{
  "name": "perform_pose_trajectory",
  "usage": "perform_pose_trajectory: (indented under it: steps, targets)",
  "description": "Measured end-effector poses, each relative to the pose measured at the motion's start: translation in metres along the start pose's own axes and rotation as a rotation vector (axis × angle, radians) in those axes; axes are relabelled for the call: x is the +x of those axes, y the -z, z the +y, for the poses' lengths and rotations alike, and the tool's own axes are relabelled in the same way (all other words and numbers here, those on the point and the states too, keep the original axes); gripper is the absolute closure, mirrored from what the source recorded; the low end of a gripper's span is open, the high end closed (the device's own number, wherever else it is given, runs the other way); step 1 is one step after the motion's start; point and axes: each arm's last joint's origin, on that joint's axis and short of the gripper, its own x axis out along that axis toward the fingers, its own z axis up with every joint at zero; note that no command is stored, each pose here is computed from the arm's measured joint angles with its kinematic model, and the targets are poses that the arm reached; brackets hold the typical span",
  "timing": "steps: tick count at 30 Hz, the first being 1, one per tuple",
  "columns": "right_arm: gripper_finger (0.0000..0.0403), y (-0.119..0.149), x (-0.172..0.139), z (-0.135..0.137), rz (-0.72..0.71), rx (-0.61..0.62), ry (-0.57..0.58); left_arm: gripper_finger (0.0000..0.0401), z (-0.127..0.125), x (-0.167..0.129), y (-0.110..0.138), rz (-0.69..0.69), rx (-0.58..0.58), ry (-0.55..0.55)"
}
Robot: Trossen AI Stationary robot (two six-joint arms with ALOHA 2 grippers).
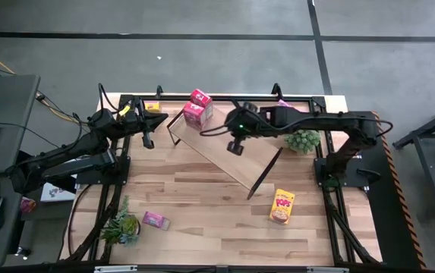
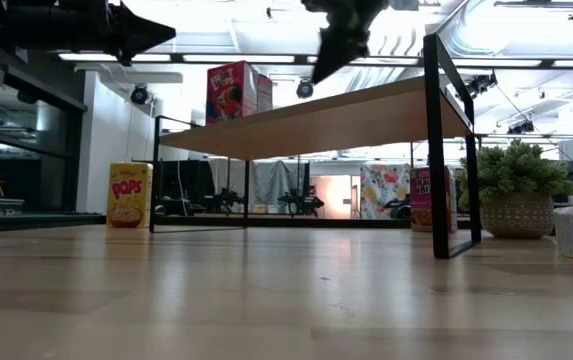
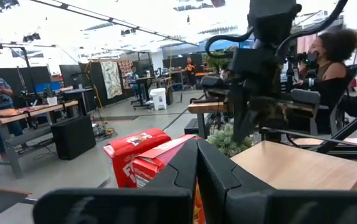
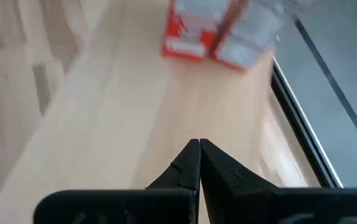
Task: Stack cereal on shelf
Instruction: Put the top yellow cereal box on the shelf
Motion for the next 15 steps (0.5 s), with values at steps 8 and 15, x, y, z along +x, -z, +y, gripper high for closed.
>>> perform_pose_trajectory:
  steps: [8,15]
  targets:
    - [0.0403,0.030,-0.040,-0.010,0.017,0.072,0.095,0.0401,0.000,0.000,0.000,0.003,0.000,0.000]
    - [0.0403,0.081,-0.067,-0.017,-0.149,0.211,0.042,0.0401,0.000,0.000,0.000,0.002,0.004,-0.004]
